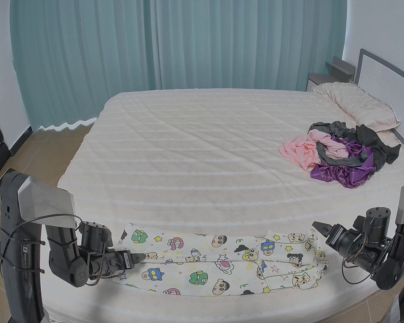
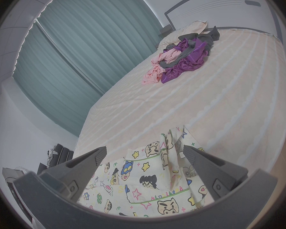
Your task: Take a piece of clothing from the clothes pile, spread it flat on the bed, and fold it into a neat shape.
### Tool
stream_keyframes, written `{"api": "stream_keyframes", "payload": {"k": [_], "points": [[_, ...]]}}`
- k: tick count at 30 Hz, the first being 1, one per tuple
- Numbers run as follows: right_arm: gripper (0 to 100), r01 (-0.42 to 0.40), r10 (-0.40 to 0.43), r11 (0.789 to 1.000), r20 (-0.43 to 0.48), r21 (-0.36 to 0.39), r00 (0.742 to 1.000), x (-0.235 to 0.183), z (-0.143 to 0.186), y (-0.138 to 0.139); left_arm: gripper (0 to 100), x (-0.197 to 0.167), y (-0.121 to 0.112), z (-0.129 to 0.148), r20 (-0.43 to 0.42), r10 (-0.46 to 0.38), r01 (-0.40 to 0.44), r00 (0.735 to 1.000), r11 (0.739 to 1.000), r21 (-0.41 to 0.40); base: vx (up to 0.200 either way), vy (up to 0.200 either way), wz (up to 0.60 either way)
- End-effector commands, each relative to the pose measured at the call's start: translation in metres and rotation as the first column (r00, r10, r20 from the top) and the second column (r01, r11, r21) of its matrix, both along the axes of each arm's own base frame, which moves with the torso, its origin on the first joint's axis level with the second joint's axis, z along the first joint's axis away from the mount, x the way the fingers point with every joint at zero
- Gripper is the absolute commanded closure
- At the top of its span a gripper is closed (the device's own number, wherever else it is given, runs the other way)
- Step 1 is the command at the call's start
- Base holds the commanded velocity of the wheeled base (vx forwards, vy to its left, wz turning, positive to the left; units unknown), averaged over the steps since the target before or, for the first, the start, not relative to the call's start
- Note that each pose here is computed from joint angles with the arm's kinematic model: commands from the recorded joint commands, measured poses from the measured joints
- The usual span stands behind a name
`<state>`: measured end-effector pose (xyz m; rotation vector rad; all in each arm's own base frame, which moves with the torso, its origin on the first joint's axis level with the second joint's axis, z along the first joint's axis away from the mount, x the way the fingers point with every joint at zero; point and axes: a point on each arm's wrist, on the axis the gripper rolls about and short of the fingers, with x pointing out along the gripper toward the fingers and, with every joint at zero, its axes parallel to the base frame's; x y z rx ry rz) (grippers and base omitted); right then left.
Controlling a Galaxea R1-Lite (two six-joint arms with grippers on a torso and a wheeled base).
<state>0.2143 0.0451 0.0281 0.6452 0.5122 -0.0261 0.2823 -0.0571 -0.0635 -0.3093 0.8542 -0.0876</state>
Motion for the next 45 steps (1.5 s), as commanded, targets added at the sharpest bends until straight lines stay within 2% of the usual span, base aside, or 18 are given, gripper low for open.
{"api": "stream_keyframes", "payload": {"k": [1,2,6,16,20,25,30,33,42,43,45], "points": [[0,0.000,0.000,1.000,0.002,0.000,1.000,-0.004,0.001,-0.001,0,0.001,-0.003,-0.001,0.001,-0.010,0.010,1.000,1.000,0.009,0.000,0.000,0.00],[0,0.000,0.000,1.000,0.003,0.001,1.000,-0.003,0.001,-0.001,100,0.003,-0.004,-0.001,0.004,-0.014,0.014,1.000,1.000,0.011,0.000,0.000,0.00],[0,0.003,-0.003,1.000,0.005,0.001,1.000,-0.003,0.001,-0.001,100,0.003,-0.005,-0.002,-0.018,-0.017,0.017,1.000,1.000,0.016,0.000,0.000,0.00],[0,0.032,-0.032,0.999,0.002,0.019,0.999,-0.001,0.001,-0.007,100,0.002,-0.006,0.000,-0.008,-0.021,0.021,1.000,0.999,0.024,0.000,0.000,0.00],[0,0.037,-0.037,0.999,0.005,0.019,0.999,-0.001,0.002,-0.008,100,0.005,-0.003,0.011,0.036,0.018,-0.020,0.999,0.999,0.047,0.000,0.000,0.00],[0,0.042,-0.042,0.999,0.008,0.021,0.999,0.000,0.002,-0.009,100,-0.004,0.008,0.041,0.088,0.048,-0.051,0.995,0.998,0.034,0.000,0.000,0.00],[0,0.043,-0.043,0.999,0.012,0.020,0.999,0.000,0.003,-0.009,100,-0.006,0.030,0.054,0.114,0.108,-0.114,0.988,0.993,0.041,0.000,0.000,0.00],[0,0.042,-0.043,0.999,0.021,0.022,0.999,0.000,0.005,-0.009,100,-0.006,0.053,0.064,0.132,0.165,-0.172,0.978,0.984,0.046,0.000,0.000,0.00],[0,0.044,-0.044,0.999,0.022,0.021,0.999,-0.001,0.005,-0.009,100,-0.018,0.118,0.100,0.171,0.289,-0.282,0.942,0.957,-0.066,0.000,0.000,0.00],[0,0.045,-0.046,0.999,0.023,0.022,0.999,0.000,0.005,-0.010,100,-0.020,0.135,0.109,0.186,0.316,-0.307,0.930,0.949,-0.079,0.000,0.000,0.00],[0,0.049,-0.050,0.999,0.023,0.023,0.999,0.000,0.005,-0.010,100,-0.024,0.155,0.117,0.197,0.356,-0.344,0.914,0.934,-0.091,0.000,0.000,0.00]]}}
